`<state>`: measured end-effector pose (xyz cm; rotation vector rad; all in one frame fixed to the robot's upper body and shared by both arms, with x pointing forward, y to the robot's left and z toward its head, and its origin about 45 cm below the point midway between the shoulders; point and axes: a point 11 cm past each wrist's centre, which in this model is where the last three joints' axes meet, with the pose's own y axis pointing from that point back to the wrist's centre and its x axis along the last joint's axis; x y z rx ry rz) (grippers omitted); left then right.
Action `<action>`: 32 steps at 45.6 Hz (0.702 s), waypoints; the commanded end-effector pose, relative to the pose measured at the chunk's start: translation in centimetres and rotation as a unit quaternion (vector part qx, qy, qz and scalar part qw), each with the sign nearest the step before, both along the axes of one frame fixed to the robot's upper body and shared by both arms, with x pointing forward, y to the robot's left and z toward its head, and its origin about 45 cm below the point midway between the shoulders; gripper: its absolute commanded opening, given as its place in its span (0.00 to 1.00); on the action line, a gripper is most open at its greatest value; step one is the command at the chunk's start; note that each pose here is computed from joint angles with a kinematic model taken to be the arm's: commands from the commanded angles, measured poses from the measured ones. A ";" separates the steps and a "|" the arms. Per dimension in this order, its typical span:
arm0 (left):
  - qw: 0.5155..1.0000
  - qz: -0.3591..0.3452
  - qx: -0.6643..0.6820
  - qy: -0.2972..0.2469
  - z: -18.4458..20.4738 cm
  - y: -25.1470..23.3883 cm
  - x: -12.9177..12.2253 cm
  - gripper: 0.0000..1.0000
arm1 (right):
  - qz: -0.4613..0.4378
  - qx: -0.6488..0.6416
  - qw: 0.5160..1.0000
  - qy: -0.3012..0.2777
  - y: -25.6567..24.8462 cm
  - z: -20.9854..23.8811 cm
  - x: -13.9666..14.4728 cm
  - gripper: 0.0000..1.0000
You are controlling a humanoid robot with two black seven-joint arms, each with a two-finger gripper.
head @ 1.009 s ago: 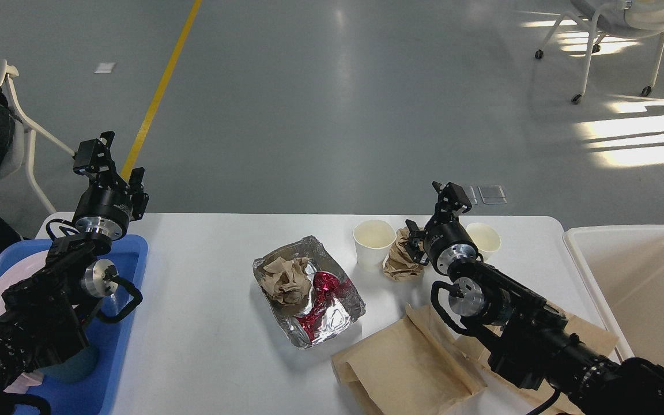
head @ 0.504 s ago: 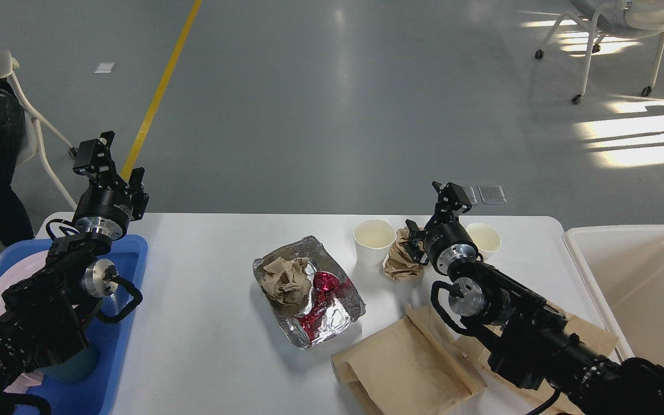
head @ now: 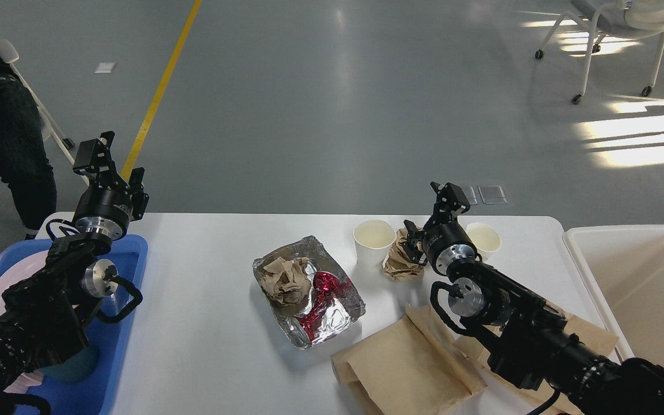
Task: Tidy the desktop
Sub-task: 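Raise the right gripper up and away from the brown paper bags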
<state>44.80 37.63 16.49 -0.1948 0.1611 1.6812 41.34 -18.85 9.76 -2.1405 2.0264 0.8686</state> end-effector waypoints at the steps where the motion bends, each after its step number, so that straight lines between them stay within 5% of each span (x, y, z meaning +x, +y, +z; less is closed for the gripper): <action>1: 1.000 0.000 0.000 0.000 0.0 0.0 0.0 0.97 | 0.003 0.006 1.000 -0.005 0.0 0.3 0.1 1.00; 26: 1.000 0.000 0.000 0.000 0.0 0.0 0.0 0.97 | 0.013 0.001 0.998 -0.057 0.6 5.0 3.4 1.00; 32: 1.000 0.000 0.000 0.000 0.0 0.0 0.0 0.97 | -0.009 -0.025 0.997 -0.066 -3.0 5.7 4.1 1.00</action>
